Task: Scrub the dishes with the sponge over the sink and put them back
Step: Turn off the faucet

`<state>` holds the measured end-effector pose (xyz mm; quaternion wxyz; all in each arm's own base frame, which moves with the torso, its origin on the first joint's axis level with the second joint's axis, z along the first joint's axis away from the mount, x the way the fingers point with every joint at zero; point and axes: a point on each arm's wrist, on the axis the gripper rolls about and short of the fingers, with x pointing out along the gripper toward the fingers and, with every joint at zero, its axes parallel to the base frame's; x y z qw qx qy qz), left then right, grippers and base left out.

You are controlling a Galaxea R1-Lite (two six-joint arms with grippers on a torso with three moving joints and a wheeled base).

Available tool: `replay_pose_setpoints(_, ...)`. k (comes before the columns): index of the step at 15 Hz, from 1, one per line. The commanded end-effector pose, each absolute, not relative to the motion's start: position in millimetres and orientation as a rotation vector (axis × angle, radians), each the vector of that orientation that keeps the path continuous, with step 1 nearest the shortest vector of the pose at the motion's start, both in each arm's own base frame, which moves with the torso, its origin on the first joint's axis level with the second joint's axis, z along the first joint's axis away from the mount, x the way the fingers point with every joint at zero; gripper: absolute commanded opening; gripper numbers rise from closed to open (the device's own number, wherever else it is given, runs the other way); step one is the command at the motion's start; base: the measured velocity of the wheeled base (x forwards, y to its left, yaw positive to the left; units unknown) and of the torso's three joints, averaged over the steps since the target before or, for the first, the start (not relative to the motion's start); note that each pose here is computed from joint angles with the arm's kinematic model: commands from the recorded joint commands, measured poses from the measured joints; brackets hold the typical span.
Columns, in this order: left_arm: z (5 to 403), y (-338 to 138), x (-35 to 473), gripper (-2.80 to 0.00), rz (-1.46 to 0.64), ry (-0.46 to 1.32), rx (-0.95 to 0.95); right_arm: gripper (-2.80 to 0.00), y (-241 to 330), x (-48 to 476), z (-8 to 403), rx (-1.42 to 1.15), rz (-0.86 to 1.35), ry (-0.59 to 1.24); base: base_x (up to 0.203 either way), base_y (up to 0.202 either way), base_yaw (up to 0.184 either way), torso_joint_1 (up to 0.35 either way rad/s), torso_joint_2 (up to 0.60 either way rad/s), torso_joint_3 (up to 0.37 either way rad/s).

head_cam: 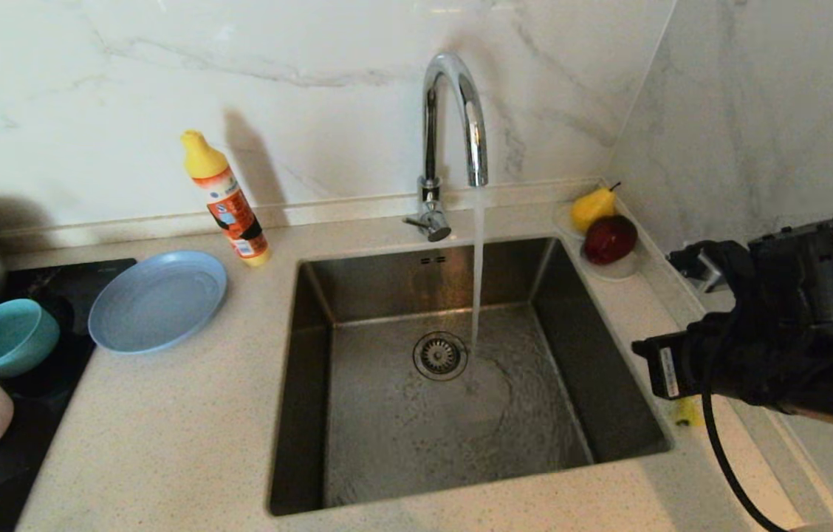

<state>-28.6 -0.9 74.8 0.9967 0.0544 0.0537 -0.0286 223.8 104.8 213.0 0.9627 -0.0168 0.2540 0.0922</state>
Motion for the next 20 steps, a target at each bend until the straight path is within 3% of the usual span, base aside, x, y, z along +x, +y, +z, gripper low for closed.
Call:
replay_pose_setpoints(1, 74.9, -0.9, -28.6, -2.8, -0.058, 0.109, 0.109, -2.8, 103.9, 207.1, 214.8, -0.038, 0.219, 0.489, 0.0, 0.0, 0.0, 0.0, 0.0, 0.0)
replay_pose_setpoints(11, 74.7, -1.0, -28.5, -2.8, -0.058, 0.11, 0.109, -2.8, 93.0, 182.3, 191.9, -0.048, 0.241, 0.429, 0.0, 0.0, 0.0, 0.0, 0.0, 0.0)
replay_pose_setpoints(20, 74.8, -1.0, -28.5, -2.8, -0.057, 0.109, 0.108, -2.8, 46.8, 111.4, 150.8, 0.006, 0.335, 0.474, 0.0, 0.0, 0.0, 0.0, 0.0, 0.0)
